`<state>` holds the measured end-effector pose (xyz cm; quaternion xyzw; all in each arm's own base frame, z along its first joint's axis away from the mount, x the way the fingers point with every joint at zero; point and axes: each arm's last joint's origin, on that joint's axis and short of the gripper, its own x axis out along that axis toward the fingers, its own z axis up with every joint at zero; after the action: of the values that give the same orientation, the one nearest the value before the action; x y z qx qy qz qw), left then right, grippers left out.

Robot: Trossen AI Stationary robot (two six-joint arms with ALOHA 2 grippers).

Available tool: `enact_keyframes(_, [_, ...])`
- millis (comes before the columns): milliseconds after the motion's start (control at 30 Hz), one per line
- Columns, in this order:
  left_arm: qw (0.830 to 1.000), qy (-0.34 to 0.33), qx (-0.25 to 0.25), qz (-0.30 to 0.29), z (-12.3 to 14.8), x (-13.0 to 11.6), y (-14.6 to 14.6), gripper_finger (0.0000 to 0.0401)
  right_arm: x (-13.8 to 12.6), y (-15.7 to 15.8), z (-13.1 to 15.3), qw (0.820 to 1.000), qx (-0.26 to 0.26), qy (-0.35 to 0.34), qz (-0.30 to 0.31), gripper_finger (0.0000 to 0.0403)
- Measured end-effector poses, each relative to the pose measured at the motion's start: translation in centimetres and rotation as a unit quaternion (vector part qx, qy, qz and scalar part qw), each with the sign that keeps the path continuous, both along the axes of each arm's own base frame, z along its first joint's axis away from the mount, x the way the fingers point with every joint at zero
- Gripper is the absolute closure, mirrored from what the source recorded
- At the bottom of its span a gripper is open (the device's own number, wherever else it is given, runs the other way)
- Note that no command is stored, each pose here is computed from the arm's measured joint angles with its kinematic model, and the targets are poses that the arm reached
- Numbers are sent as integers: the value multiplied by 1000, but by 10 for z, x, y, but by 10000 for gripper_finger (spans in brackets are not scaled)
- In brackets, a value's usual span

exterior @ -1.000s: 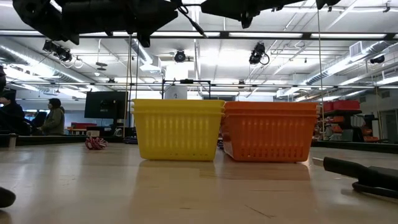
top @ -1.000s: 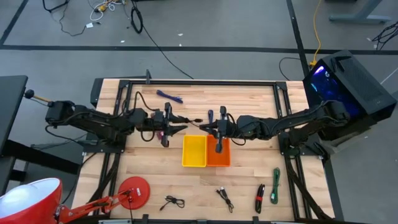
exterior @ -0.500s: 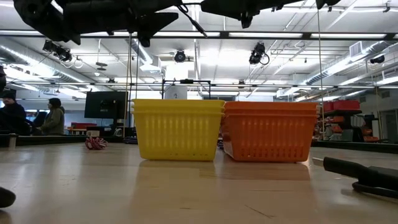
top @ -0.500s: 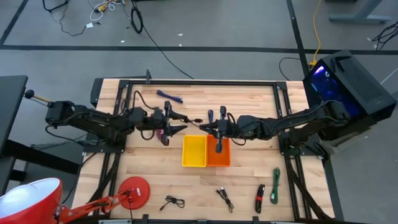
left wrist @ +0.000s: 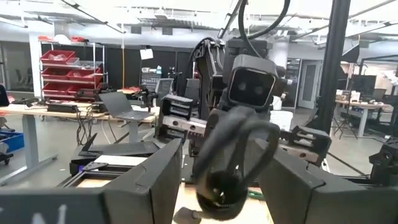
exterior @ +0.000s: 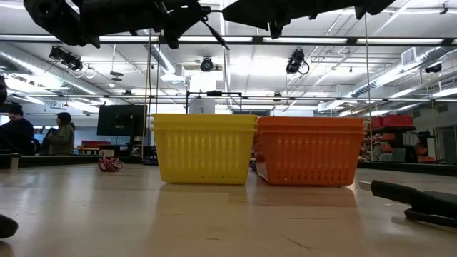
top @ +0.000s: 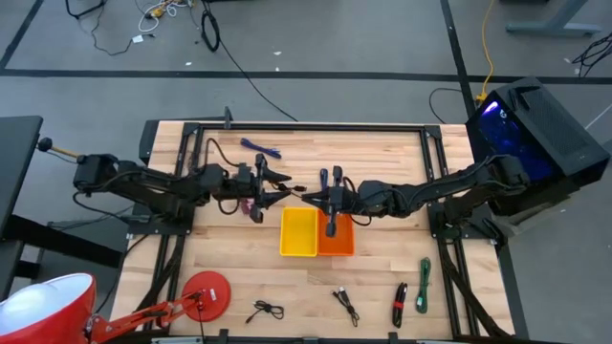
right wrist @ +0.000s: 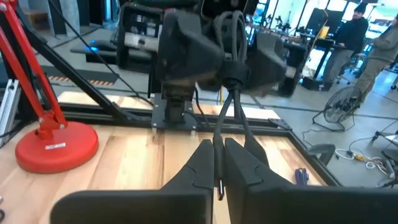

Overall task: Pick & Place USB Port
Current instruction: Put the top black charger cable into the yellow bin

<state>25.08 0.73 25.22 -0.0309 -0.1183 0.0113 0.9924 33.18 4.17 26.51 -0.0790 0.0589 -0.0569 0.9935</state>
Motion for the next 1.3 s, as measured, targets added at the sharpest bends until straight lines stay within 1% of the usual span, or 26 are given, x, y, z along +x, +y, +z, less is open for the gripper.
enact_keyframes(67, [1000,14,5,1,-4,7,0,223,0,0,1,1000,0,-3,0,393])
enact_keyframes(100, [1000,18,10,2,-6,11,0,241,0,0,1,1000,-1,-3,-1,393])
enact_keyframes(133, [1000,21,13,2,-7,14,0,266,0,0,1,1000,-2,-2,-2,393])
enact_keyframes(233, [999,28,19,2,-10,20,0,365,0,-1,-1,1000,-4,4,-10,393])
enact_keyframes(267, [999,29,23,4,-10,21,1,379,0,-1,-1,1000,-5,5,-13,393])
enact_keyframes(367, [999,27,37,8,-8,19,1,385,0,-2,-1,1000,-8,6,-24,392])
enact_keyframes(500, [999,19,38,8,-2,16,1,386,0,-2,1,1000,-9,-1,-24,391])
enact_keyframes(567, [999,30,37,12,-3,15,1,386,0,-2,1,1000,-12,0,-25,389])
enact_keyframes(667, [998,43,33,27,-5,15,2,386,-1,-2,1,999,-25,2,-29,374])
enact_keyframes(767, [997,53,31,40,-7,15,3,386,-3,-4,4,998,-35,3,-57,352])
enact_keyframes(867, [994,69,35,71,-4,10,5,386,-10,-6,6,995,-47,29,-82,330])
enact_keyframes(933, [991,97,32,89,-4,5,7,386,-17,-8,12,994,-48,38,-92,317])
enact_keyframes(1000, [991,106,14,85,-3,1,7,386,-27,-10,20,992,-52,46,-107,304])
enact_keyframes(1100, [989,132,-20,57,-7,0,0,386,-41,-17,28,983,-63,62,-158,287])
enact_keyframes(1200, [980,189,-52,39,-20,1,-11,387,-55,-25,40,973,-70,63,-210,274])
enact_keyframes(1300, [967,238,-90,36,-36,3,-24,387,-64,-33,46,967,-62,62,-238,266])
